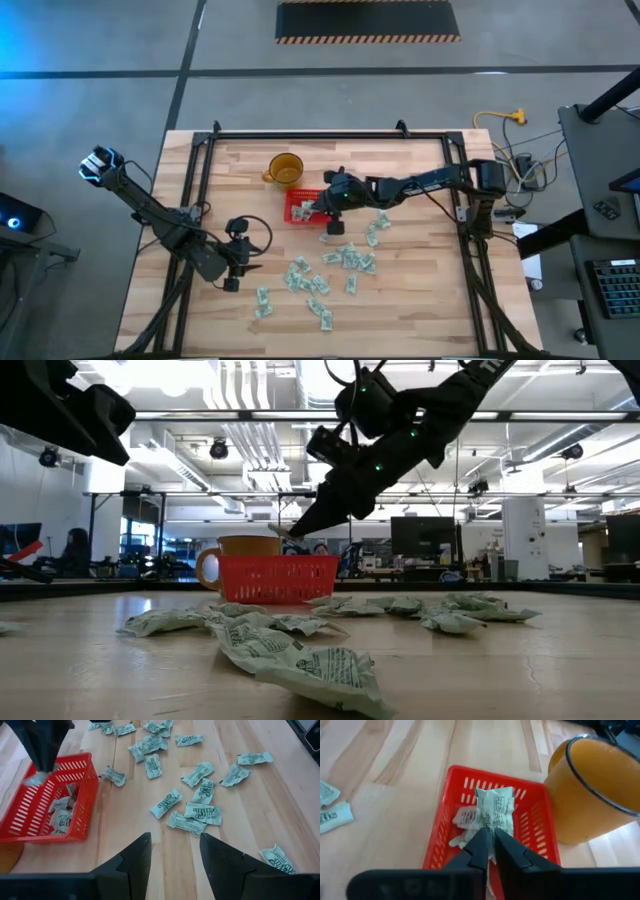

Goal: Pick and place Stevia / Truvia into bins
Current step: Put the gray stevia packet into the red basket

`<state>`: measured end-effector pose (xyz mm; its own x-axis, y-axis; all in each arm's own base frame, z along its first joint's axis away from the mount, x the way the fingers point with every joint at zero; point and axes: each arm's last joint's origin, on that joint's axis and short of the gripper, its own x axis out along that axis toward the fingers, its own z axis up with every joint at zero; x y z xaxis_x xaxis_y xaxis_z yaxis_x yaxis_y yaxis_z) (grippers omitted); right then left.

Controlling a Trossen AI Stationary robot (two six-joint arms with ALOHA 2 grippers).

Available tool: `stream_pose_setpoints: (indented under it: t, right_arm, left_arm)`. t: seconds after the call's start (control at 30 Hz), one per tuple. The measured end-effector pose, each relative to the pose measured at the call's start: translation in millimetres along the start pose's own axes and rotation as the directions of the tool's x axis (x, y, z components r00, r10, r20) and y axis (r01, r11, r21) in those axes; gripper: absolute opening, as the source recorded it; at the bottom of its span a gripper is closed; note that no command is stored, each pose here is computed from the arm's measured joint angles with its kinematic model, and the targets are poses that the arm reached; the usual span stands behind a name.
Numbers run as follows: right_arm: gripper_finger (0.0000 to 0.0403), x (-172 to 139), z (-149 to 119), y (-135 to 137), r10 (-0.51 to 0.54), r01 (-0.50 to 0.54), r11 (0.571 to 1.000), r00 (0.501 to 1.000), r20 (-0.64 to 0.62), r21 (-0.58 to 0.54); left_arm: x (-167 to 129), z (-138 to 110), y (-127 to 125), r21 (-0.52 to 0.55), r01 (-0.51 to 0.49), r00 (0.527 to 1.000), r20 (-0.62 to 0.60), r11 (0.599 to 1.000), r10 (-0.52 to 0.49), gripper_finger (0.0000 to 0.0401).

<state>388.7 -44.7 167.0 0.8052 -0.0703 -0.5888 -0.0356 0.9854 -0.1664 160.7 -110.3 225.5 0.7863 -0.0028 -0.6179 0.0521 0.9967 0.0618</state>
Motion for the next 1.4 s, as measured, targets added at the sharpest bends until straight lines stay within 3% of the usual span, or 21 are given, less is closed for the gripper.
stream_pose_setpoints:
  t: [0.4, 0.67, 0.9, 1.07, 1.27, 1.4]
  right_arm:
    - [0.0121, -10.2, -2.8, 1.0, 0.023, -0.027, 0.999, 0.995, -0.099, -0.041]
    - [0.0123, -33.0, 0.2, 10.4, 0.062, -0.073, 0.996, 0.982, -0.177, -0.055]
    - [0.0107, -46.8, -2.4, 16.7, 0.091, -0.106, 0.993, 0.96, -0.263, -0.044]
    - [0.0095, -53.6, -5.2, 19.5, 0.105, -0.118, 0.993, 0.943, -0.316, -0.02]
    - [0.0081, -61.4, -3.6, 21.0, 0.11, -0.117, 0.993, 0.94, -0.322, -0.003]
    - [0.0073, -66.7, -2.5, 24.6, 0.115, -0.125, 0.992, 0.943, -0.313, -0.01]
  left_arm:
    - [12.3, -6.6, -2.0, 0.02, -0.069, 0.997, 0.024, 0.997, 0.068, 0.0153]
    - [42.1, -4.3, -19.5, 0.203, -0.06, 0.991, 0.127, 0.977, 0.035, 0.0153]
    - [79.7, -1.4, -28.8, 0.382, -0.125, 0.978, 0.203, 0.916, 0.049, 0.0153]
    - [104.0, 1.9, -21.6, 0.36, -0.161, 0.98, 0.166, 0.919, 0.107, 0.0153]
    - [126.6, 6.4, -6.7, 0.258, -0.047, 0.996, 0.09, 0.965, 0.024, 0.0153]
    - [134.8, 4.5, -0.3, 0.236, -0.037, 0.999, 0.034, 0.971, 0.03, 0.0153]
